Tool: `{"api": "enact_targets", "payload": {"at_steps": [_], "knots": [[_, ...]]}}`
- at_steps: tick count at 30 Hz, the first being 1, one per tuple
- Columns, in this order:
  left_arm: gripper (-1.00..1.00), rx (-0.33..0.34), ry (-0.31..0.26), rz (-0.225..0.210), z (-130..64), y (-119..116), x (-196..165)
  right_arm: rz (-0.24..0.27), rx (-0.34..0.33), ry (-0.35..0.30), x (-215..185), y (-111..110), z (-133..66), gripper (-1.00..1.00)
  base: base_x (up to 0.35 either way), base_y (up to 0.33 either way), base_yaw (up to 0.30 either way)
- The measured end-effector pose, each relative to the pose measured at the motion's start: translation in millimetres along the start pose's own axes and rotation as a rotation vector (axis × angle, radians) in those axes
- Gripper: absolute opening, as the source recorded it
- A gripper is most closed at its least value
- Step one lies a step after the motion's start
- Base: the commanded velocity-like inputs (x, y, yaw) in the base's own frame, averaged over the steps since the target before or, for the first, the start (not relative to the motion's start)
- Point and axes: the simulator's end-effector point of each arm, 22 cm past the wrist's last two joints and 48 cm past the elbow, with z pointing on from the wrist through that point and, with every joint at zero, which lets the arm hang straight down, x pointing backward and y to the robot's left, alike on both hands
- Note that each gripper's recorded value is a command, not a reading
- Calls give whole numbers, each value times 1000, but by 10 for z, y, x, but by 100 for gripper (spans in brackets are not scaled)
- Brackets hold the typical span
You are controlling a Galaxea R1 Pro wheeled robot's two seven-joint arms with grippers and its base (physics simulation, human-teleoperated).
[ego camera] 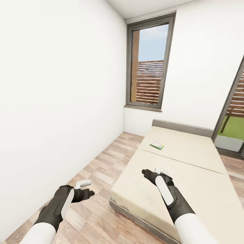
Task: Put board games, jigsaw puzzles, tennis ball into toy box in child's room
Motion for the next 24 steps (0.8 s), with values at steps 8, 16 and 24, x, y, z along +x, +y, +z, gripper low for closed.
{"api": "enact_targets", "payload": {"at_steps": [8,16,24], "knots": [[100,-1,9,-2,37,12,36,0,7,8,39,-36,39,100,123,118,-166],[100,-2,19,-4,75,26,72,2,11,18,87,-59,77,100,141,134,-168],[100,-4,28,-5,113,39,108,2,18,26,125,-95,114,100,143,123,-172]]}}
